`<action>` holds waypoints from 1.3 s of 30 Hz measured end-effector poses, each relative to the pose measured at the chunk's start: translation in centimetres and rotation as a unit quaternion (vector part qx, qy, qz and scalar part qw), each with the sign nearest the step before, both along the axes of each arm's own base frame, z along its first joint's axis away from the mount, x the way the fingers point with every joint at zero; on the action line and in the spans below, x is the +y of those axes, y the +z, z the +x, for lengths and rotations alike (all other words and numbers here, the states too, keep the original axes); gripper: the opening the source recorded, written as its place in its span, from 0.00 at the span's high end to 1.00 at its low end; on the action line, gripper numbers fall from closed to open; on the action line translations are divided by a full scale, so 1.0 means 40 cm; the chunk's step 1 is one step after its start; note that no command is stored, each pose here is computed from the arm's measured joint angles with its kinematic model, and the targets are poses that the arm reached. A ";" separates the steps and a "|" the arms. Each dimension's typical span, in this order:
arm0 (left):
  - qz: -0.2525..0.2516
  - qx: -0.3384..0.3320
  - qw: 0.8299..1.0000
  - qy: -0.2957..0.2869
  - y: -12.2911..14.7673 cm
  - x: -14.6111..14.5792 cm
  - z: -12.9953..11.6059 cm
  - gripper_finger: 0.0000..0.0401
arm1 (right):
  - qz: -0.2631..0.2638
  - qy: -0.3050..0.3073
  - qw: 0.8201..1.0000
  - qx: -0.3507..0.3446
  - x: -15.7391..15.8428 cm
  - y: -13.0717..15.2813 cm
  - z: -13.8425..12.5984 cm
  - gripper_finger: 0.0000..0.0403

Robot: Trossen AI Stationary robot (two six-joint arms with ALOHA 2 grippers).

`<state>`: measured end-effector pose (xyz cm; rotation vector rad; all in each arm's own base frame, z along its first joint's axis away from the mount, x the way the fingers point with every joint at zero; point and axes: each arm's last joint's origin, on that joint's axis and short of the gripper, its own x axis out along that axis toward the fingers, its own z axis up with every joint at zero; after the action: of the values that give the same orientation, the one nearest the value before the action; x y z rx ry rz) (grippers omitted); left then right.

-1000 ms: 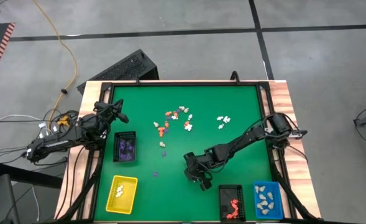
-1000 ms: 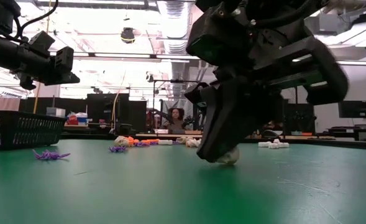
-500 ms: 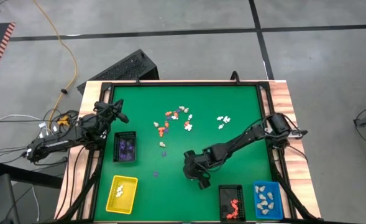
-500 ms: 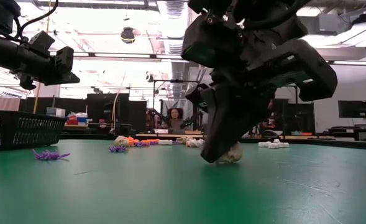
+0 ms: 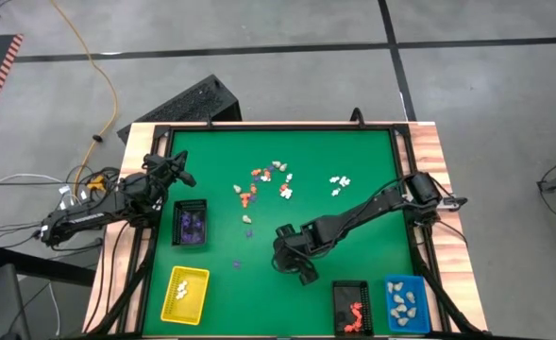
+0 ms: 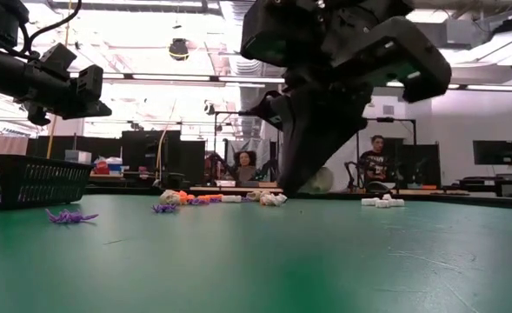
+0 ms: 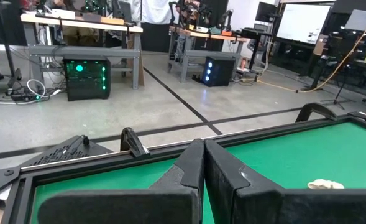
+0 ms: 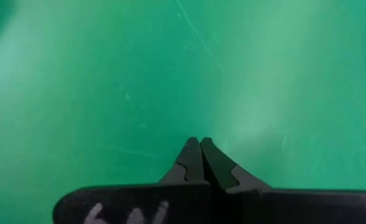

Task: Sort Halloween decoration
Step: Put the white skull toy into the blue basket

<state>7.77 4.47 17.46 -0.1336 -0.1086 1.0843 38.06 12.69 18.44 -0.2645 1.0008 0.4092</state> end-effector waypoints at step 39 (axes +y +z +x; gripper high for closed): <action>0.000 0.001 1.000 0.000 0.000 0.000 0.000 1.00 | 0.086 -0.399 0.858 0.310 0.299 0.349 -0.530 0.99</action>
<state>7.77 4.47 17.45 -0.1315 -0.1068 1.0843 16.84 24.63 32.40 0.4854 1.5881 -0.2088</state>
